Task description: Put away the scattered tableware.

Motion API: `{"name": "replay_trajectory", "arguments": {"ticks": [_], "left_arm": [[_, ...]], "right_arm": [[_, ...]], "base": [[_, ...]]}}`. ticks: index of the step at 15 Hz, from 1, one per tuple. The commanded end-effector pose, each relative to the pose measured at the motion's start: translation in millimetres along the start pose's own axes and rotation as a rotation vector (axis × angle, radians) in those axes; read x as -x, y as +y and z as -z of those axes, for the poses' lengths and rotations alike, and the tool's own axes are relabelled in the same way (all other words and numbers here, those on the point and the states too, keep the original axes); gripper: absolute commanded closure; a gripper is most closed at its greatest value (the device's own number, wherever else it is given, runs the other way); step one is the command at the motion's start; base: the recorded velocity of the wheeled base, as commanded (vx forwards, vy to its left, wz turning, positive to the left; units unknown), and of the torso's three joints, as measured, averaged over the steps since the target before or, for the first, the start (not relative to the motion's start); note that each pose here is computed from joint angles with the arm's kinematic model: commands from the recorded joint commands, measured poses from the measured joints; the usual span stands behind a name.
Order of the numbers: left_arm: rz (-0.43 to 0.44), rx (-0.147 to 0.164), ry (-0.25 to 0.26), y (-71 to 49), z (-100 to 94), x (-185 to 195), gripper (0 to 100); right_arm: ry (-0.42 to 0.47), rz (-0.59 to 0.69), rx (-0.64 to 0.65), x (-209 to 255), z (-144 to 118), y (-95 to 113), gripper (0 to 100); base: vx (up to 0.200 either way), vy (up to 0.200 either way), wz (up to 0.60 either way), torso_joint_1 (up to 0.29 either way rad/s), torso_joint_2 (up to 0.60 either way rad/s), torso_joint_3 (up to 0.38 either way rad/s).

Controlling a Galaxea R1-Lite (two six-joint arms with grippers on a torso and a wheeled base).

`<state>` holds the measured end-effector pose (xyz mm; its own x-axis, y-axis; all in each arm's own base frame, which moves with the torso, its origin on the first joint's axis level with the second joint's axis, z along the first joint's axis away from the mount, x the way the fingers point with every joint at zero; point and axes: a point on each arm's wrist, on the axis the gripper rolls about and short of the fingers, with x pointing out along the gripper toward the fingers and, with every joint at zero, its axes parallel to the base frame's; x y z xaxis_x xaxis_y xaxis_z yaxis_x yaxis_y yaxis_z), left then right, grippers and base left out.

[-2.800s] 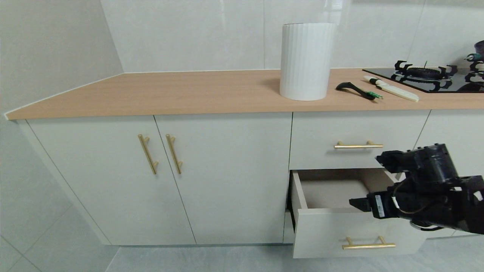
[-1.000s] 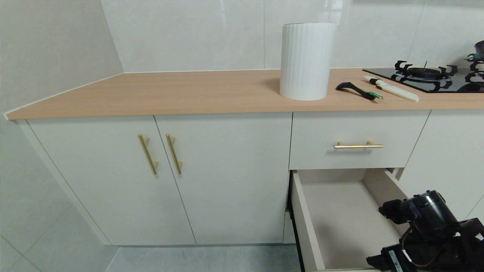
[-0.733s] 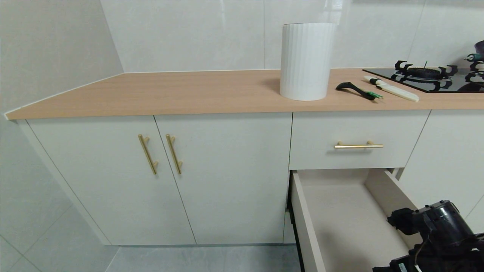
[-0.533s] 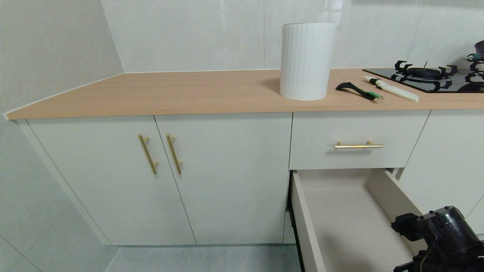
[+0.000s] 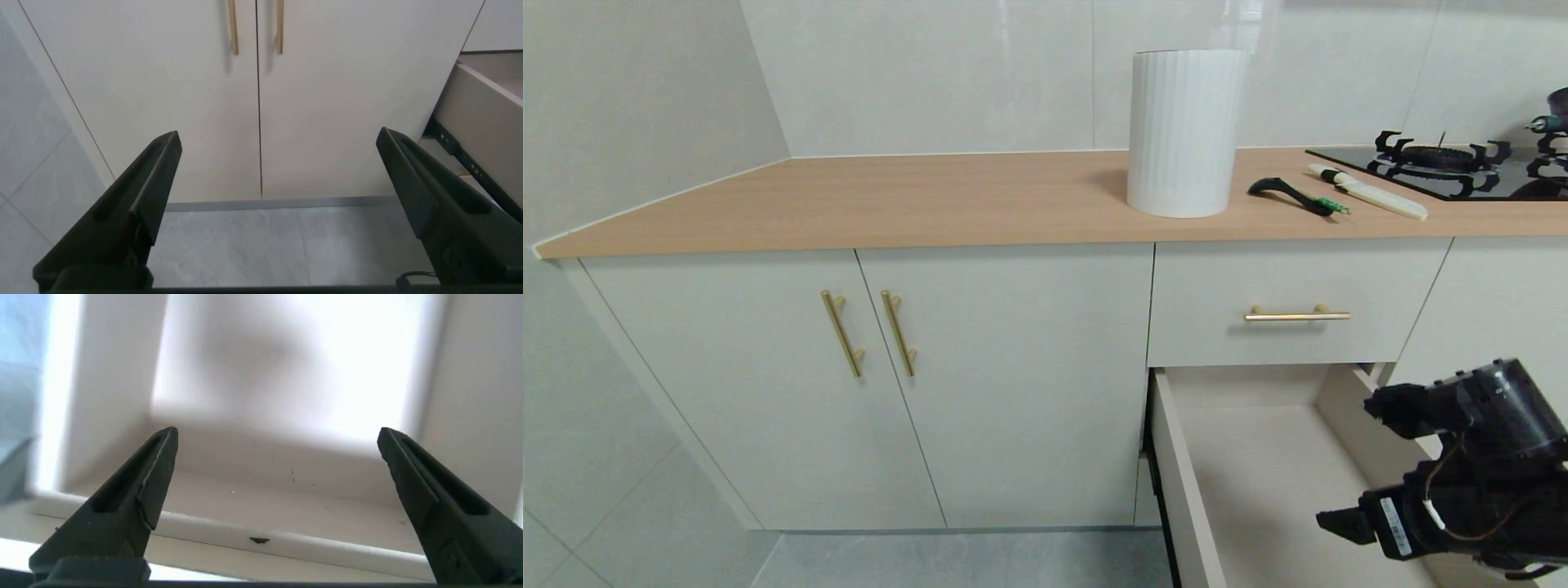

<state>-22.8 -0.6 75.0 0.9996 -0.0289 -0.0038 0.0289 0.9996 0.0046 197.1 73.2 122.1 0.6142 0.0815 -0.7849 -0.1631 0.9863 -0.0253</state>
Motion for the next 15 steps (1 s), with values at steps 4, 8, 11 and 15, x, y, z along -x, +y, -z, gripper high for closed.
{"name": "replay_trajectory", "arguments": {"ticks": [4,8,11,15], "left_arm": [[0.0,0.0,0.001,0.0,0.0,0,0],[0.0,0.0,0.001,0.0,0.0,0,0],[0.0,0.0,0.001,0.0,0.0,0,0],[0.0,0.0,0.001,0.0,0.0,0,0]], "right_arm": [[-0.018,-0.033,0.003,26,-35,-12,0],[-0.068,-0.054,0.055,28,-38,-27,0],[-0.139,-0.057,0.055,38,-39,-28,0],[-0.148,-0.057,0.056,40,-40,-28,0]], "base": [[0.0,0.0,0.0,0.0,0.0,0.0],[0.0,0.0,0.0,0.0,0.0,0.0],[0.0,0.0,0.0,0.0,0.0,0.0],[0.0,0.0,0.0,0.003,-0.05,-0.048]]}}
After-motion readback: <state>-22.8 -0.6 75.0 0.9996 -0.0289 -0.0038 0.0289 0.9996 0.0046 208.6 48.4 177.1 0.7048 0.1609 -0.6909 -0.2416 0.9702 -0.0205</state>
